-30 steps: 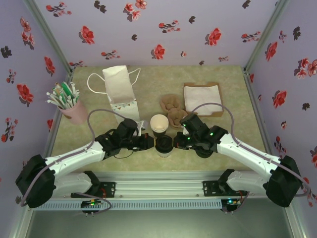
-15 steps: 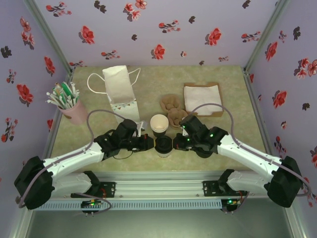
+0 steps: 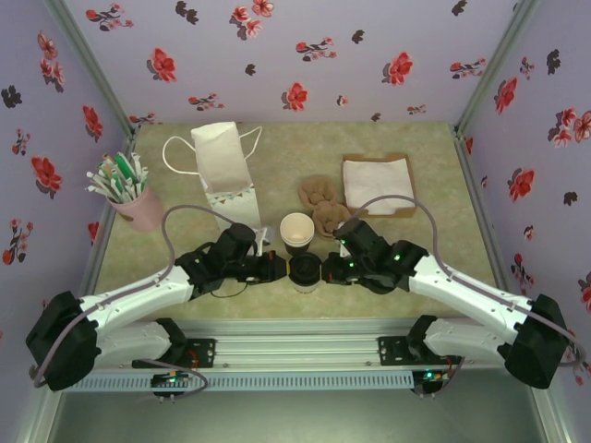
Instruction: Pack the takeout coffee
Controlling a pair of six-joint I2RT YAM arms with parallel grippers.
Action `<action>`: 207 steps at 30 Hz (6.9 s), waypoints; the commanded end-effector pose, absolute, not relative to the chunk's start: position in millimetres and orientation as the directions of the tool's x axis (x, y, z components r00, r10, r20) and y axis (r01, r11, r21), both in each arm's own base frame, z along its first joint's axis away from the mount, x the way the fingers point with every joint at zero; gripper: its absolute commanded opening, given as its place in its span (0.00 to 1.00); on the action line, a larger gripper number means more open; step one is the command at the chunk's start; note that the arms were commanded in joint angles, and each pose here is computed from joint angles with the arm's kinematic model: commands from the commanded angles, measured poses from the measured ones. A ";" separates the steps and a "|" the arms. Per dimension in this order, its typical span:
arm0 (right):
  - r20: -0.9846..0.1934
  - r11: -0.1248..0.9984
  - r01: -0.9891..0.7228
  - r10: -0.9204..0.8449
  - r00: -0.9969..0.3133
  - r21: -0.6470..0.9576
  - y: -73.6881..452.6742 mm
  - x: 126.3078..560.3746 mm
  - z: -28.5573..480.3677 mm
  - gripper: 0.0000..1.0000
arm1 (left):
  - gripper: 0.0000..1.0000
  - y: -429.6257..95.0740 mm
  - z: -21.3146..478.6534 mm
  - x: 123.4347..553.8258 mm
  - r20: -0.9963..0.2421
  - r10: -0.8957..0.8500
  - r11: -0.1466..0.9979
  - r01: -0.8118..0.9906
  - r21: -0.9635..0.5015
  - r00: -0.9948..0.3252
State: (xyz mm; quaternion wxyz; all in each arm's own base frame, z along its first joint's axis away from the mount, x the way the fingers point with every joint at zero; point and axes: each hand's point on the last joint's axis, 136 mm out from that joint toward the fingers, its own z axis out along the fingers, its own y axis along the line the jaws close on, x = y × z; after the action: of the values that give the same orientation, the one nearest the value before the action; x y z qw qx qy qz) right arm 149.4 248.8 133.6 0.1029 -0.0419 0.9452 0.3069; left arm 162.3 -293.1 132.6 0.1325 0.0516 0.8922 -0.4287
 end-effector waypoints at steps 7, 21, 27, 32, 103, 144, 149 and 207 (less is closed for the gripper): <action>-0.214 0.847 -0.124 -0.012 -0.977 0.517 248.0 150.6 113.2 0.03 | 0.04 -294.3 130.2 158.2 -0.276 -0.024 0.625 0.201 -0.754 -0.961; -0.218 0.869 -0.122 -0.016 -0.976 0.479 241.8 147.4 114.1 0.03 | 0.03 -295.5 131.2 156.6 -0.277 -0.024 0.618 0.203 -0.759 -0.961; -0.274 0.838 -0.171 -0.027 -0.961 0.518 248.8 148.7 140.2 0.04 | 0.04 -293.4 134.6 156.6 -0.286 -0.029 0.619 0.208 -0.757 -0.958; -0.296 0.802 -0.208 -0.040 -0.954 0.560 259.9 149.0 157.8 0.05 | 0.04 -293.6 134.7 156.6 -0.286 -0.028 0.619 0.208 -0.757 -0.958; -0.520 0.892 -0.237 -0.003 -0.854 0.385 205.9 170.1 224.2 0.91 | 0.99 -187.5 235.9 158.9 -0.672 -0.118 0.760 0.369 -0.535 -0.731; -0.398 0.970 -0.182 -0.106 -0.911 0.159 207.2 243.6 192.2 0.86 | 0.84 -101.2 352.3 234.9 -0.736 0.130 0.987 0.161 0.029 -0.664; -0.402 0.969 -0.174 -0.091 -0.911 0.174 203.0 237.9 191.8 0.84 | 0.80 -101.4 350.3 273.9 -0.690 0.091 0.994 0.113 0.014 -0.718; -0.413 0.962 -0.176 -0.077 -0.907 0.207 185.3 217.8 179.6 0.80 | 0.27 -84.3 312.1 314.3 -0.535 -0.444 0.896 -0.357 -0.264 -0.719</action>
State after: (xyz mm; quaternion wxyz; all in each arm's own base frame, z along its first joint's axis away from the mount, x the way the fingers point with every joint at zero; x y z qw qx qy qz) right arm 217.3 186.0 177.4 0.2011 -0.0715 0.9704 0.1133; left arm 325.6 -87.2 288.7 0.2857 -0.2017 0.9355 -0.0494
